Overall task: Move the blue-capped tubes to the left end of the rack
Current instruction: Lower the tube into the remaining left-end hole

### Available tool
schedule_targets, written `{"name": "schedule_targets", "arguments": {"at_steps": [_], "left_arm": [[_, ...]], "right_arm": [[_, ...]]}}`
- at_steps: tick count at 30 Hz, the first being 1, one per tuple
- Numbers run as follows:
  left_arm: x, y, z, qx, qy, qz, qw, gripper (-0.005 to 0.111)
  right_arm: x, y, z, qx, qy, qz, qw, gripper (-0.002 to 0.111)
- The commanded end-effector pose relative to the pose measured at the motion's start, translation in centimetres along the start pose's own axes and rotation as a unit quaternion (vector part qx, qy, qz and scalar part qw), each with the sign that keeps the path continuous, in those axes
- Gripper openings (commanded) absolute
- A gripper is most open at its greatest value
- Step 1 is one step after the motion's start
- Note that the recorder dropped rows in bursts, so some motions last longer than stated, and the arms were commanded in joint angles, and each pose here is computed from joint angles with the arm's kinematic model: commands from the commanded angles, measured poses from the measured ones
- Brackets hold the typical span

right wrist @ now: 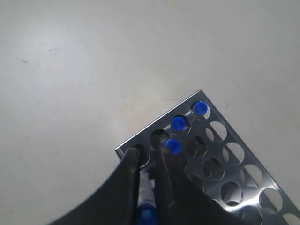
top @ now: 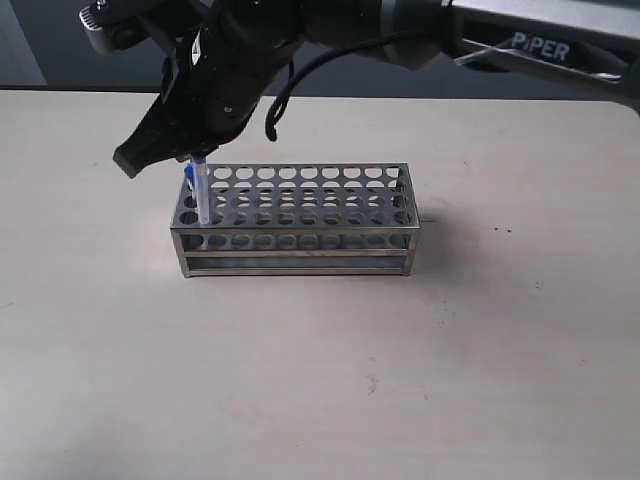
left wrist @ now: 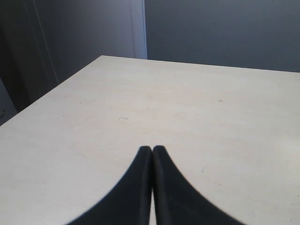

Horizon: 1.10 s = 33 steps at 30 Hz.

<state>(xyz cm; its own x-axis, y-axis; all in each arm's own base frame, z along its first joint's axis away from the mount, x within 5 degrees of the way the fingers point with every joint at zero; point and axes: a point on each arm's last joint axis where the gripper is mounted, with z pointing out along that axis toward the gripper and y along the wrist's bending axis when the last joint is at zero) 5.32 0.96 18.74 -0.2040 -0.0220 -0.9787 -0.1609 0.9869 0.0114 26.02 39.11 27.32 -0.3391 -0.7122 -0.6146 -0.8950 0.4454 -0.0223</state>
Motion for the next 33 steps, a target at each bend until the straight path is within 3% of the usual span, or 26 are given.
{"name": "schedule_targets", "arguments": {"at_steps": [1,33], "left_arm": [[0.0,0.0,0.1,0.003,-0.002,-0.003,1.0,0.0],[0.0,0.0,0.1,0.003,-0.002,-0.003,1.0,0.0]], "right_arm": [[-0.7,0.1,0.5,-0.001,-0.015,-0.01,1.0,-0.001],[2.0,0.9,7.8,-0.054,0.041,0.037,0.997,-0.001]]}}
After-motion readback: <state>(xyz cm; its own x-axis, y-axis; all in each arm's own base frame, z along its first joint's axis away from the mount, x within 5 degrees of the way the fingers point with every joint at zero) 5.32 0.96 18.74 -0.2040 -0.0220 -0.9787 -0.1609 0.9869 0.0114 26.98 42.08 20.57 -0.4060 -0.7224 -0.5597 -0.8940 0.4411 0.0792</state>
